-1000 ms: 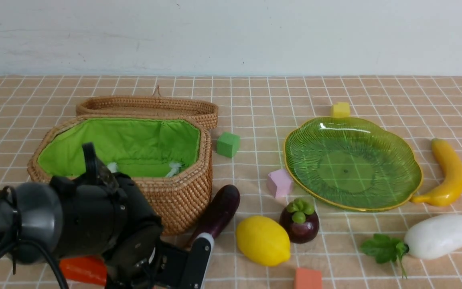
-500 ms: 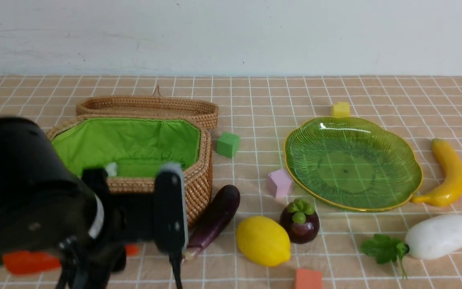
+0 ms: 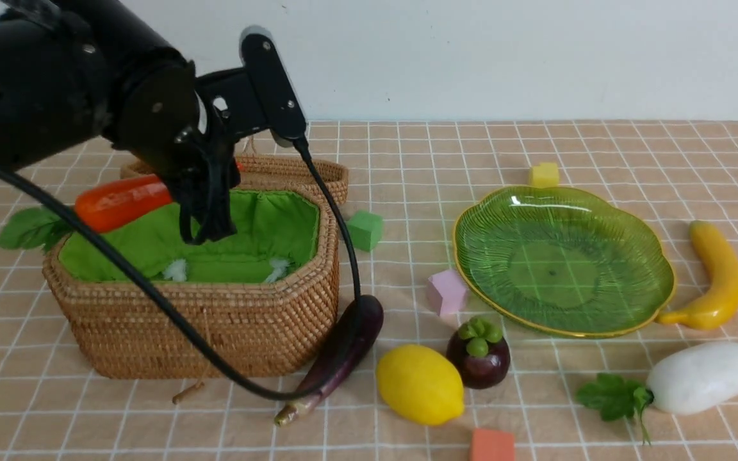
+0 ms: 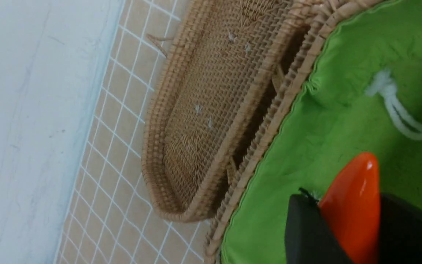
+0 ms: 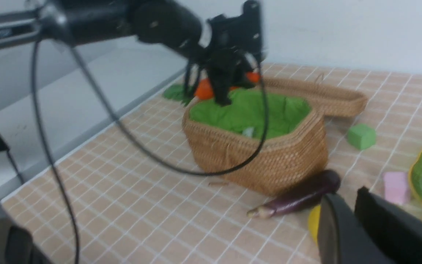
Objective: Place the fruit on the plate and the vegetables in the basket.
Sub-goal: Use the left arm to grab a carrot and put it into the left basket, then grab a lemon with your left arm and place it on the plate on the right
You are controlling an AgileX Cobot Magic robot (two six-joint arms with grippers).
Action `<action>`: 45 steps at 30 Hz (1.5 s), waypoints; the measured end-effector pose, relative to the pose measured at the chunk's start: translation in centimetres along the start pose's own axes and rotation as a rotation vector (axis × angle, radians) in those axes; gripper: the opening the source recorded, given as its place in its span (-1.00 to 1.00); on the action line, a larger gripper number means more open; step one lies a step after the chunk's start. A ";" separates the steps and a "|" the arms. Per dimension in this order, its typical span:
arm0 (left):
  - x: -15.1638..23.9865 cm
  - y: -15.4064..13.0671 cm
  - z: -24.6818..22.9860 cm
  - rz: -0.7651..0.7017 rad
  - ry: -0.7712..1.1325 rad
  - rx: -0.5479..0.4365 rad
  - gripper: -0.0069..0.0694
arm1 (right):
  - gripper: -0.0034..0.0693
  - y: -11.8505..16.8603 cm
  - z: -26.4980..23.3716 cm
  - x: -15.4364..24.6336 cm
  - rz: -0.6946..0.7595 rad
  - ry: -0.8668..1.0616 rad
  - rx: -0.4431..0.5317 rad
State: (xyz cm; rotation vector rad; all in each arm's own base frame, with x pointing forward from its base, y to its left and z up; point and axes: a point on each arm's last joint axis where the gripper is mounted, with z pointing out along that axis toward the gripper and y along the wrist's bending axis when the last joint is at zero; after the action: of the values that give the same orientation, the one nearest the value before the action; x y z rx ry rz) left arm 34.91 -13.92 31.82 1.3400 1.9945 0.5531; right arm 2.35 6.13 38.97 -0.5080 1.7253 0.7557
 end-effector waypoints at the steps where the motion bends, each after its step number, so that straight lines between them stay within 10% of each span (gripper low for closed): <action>1: -0.3 0.0 0.3 0.002 -0.022 -0.008 -0.09 | -0.63 0.1 0.0 0.1 0.000 0.011 -0.007; 11: -1.5 -0.5 -0.2 -0.099 -0.109 0.030 0.55 | -0.62 0.2 0.0 0.3 0.004 0.039 -0.016; 17: -4.7 -5.1 -4.7 -0.292 -0.150 0.296 -0.06 | -0.61 0.3 -0.8 0.9 0.047 0.184 0.047; 21: -8.3 -10.3 -7.4 -0.195 -0.205 0.444 -0.66 | -0.60 0.0 -1.4 1.7 0.035 0.303 0.100; 25: -10.2 -13.6 -5.8 -0.037 -0.127 0.469 -0.74 | -0.59 -0.1 -1.5 2.0 0.028 0.330 0.112; 34: -10.4 -16.9 -0.3 0.503 -0.051 0.499 -0.01 | -0.58 -0.2 -1.5 2.0 0.021 0.335 0.124; 39: -10.9 -17.1 2.0 0.508 -0.131 0.486 0.64 | -0.58 -0.2 -1.5 2.0 0.007 0.337 0.126; 45: -9.9 -17.3 5.9 0.482 -0.082 0.504 0.85 | -0.58 -0.2 -1.5 2.0 0.001 0.338 0.125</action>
State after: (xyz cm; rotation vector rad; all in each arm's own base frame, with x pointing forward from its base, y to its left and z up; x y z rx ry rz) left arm 30.63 -29.78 19.13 2.1420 1.8071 0.1937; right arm 0.92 4.98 37.24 -0.5728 2.0709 0.5813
